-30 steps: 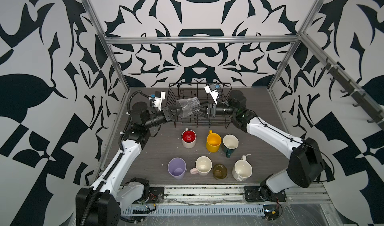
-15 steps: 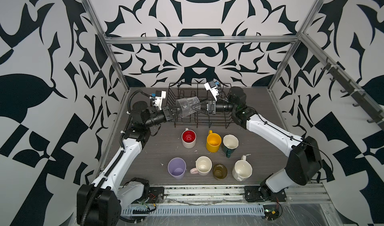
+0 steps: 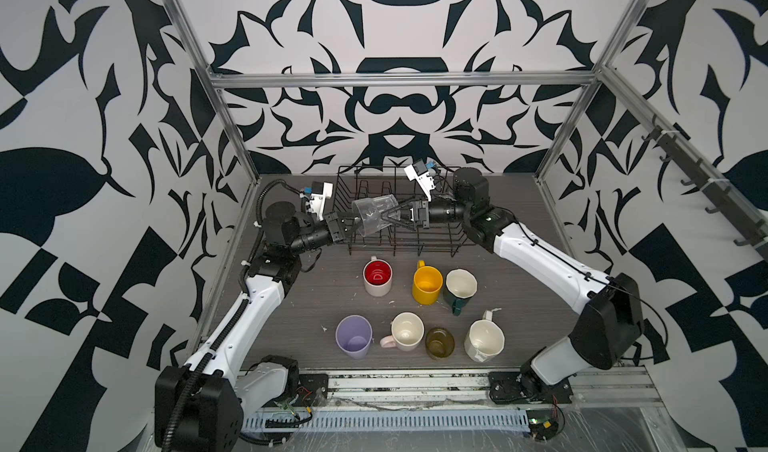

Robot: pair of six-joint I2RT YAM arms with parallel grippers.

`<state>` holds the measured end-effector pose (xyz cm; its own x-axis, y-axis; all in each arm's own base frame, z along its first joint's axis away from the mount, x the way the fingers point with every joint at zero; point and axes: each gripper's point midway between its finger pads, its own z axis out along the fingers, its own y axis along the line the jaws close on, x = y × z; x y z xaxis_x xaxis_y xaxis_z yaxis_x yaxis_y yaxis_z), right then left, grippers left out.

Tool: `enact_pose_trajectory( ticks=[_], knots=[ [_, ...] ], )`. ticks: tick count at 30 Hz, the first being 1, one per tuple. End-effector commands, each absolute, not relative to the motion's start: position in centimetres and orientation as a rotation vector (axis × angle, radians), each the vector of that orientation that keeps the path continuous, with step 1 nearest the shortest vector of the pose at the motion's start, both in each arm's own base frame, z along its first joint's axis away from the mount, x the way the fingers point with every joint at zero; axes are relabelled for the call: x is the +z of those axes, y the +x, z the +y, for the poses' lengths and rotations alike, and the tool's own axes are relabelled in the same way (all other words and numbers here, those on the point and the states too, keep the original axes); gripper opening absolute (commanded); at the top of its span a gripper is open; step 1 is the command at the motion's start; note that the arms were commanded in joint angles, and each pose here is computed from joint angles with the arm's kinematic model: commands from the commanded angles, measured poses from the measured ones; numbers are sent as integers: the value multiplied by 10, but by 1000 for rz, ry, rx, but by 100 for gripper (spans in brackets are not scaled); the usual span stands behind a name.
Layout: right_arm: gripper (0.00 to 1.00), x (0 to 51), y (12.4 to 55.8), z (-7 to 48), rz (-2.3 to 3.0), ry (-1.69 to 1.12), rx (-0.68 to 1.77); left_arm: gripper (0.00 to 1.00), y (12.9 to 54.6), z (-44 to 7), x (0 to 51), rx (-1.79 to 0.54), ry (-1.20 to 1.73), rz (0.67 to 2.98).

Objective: Load the cups into the dish rack
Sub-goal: 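Carry the clear cup toward the right gripper while right gripper approaches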

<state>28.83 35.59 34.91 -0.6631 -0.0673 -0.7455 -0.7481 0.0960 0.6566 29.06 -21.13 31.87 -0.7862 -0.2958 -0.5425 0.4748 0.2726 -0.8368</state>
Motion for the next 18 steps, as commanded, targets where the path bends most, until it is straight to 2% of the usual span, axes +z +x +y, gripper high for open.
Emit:
enact_pose_trajectory(
  ticks=[1,11,18],
  knots=[
    [83,366,282,363,1696,-917,1400,0,271,-228,331,-1688,253,1965],
    [87,365,281,353,1563,-1021,1215,0,265,-233,327,-1806,214,2044],
    [93,366,280,339,1427,-1053,1054,0,257,-234,321,-1858,203,2114]
  ],
)
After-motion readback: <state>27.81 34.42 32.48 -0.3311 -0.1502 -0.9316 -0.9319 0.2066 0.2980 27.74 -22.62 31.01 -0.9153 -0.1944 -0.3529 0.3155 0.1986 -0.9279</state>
